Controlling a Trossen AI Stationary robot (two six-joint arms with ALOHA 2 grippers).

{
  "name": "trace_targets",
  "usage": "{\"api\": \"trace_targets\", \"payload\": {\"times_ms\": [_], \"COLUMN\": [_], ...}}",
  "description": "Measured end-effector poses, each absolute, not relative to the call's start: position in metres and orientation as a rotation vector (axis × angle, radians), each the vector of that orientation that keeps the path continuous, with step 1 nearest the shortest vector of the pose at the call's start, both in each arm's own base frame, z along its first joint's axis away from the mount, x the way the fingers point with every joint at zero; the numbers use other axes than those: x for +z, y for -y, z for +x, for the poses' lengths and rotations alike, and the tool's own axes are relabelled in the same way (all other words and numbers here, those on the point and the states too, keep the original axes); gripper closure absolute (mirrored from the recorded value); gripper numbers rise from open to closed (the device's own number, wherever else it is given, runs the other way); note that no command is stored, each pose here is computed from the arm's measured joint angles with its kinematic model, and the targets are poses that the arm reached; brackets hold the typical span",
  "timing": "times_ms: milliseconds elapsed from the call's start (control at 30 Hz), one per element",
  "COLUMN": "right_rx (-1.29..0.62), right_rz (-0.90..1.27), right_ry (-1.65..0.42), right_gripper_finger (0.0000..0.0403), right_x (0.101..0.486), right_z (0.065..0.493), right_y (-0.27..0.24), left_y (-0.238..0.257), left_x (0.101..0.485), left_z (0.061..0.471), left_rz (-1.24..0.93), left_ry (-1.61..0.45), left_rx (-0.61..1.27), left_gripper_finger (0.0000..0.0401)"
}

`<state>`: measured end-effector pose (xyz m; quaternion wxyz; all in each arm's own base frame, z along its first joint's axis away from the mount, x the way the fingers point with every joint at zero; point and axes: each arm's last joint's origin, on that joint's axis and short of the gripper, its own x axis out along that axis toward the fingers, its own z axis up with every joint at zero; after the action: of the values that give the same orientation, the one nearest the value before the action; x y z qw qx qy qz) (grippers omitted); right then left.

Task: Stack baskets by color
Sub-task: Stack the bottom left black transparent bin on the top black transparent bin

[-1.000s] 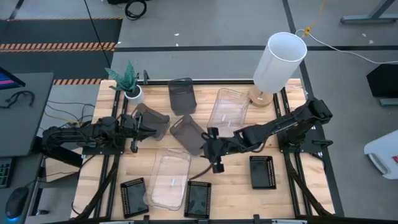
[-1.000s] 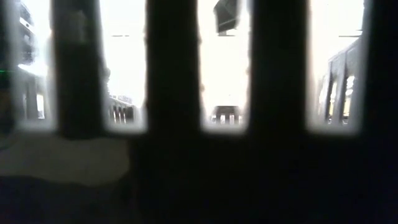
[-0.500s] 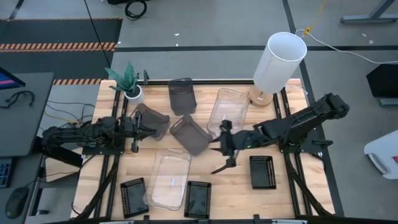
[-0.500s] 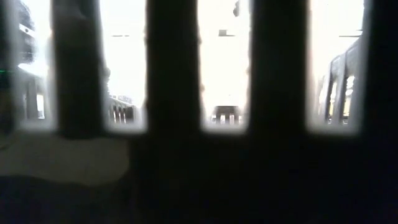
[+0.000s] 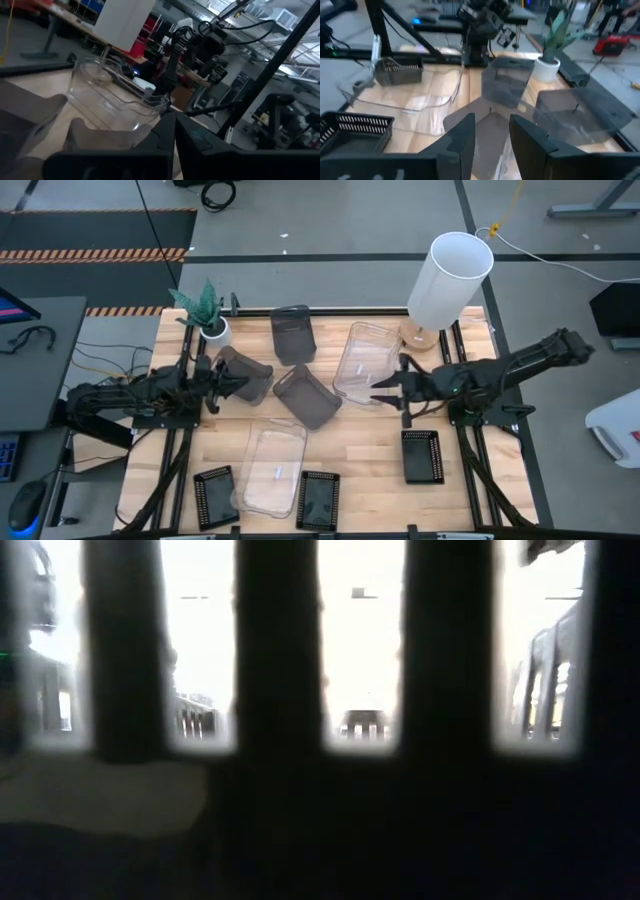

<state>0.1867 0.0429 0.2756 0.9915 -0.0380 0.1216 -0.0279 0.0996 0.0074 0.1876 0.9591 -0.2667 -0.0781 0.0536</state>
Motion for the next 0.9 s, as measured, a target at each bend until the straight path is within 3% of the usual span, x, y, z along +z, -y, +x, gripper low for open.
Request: {"api": "trace_targets", "payload": {"times_ms": [533,900], "right_rx": [0.002,-0.049], "right_rz": [-0.035,0.028], "right_ry": [0.082,0.098], "right_gripper_finger": [0.0281,0.0330], "right_x": [0.225,0.194], "right_z": [0.134,0.118], "right_y": [-0.012,0.003], "left_y": [-0.009,-0.013], "left_x": [0.228,0.248], "left_z": [0.126,0.135], "left_rz": [-0.509,-0.475], "left_ry": [0.009,-0.068], "left_rx": [0.148,0.193], "left_gripper_finger": [0.0392,0.0390]}}
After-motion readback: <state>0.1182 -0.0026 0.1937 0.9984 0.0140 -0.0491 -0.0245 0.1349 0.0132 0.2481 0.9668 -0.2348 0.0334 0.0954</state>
